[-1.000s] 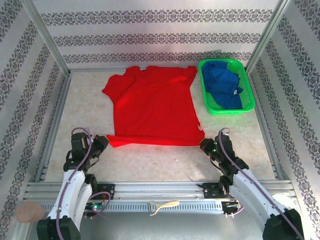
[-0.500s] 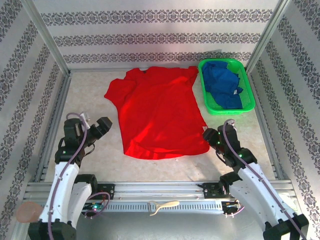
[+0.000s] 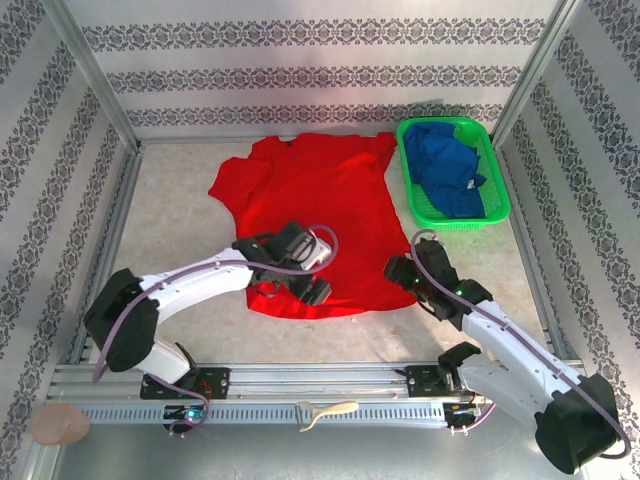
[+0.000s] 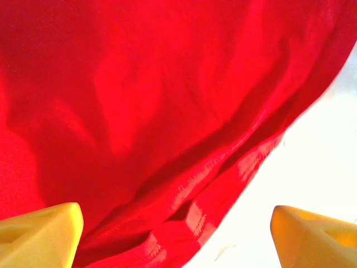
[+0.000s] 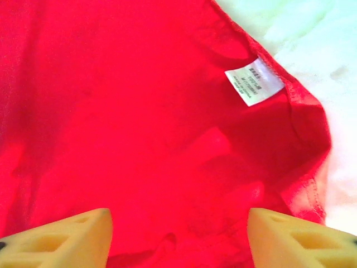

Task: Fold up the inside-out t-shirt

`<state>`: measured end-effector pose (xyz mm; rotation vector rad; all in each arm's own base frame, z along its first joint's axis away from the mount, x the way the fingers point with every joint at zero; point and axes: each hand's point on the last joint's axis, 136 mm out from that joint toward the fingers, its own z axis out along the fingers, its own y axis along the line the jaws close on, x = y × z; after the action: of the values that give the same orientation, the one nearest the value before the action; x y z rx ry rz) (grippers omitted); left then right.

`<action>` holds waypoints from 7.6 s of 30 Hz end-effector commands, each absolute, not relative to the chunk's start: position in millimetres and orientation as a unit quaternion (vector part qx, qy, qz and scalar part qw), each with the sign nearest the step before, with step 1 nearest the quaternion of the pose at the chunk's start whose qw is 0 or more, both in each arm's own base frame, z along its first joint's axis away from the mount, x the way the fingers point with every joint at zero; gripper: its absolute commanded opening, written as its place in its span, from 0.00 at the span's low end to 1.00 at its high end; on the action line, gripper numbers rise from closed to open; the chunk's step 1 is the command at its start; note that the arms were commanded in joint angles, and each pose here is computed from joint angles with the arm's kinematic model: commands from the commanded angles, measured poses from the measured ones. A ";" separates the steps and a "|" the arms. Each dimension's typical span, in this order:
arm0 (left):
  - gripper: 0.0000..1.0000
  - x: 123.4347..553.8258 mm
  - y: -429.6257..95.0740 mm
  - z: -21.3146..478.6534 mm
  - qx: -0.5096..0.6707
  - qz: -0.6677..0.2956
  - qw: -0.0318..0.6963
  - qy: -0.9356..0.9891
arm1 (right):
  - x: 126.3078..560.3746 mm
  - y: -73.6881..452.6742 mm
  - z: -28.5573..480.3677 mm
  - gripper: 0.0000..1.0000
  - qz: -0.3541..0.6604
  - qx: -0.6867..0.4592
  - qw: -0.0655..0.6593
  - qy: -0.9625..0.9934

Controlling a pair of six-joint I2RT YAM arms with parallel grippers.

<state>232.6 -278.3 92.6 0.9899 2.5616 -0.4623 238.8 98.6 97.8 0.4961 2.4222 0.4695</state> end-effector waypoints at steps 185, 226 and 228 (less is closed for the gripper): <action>0.00 208.9 -302.2 364.6 0.412 -0.268 0.441 0.751 | 357.0 263.0 67.3 0.00 0.222 0.125 0.447 0.857; 0.00 69.5 -400.7 487.0 0.353 -0.640 0.371 0.573 | 431.3 284.5 29.3 0.77 0.130 0.098 0.347 0.924; 0.00 59.4 -401.7 498.9 0.353 -0.663 0.363 0.552 | 434.1 282.1 26.0 0.79 0.129 0.103 0.343 0.925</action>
<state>97.3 -410.2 420.8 0.9002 1.7033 -1.4633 428.0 284.2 32.8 0.2496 2.3714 0.3306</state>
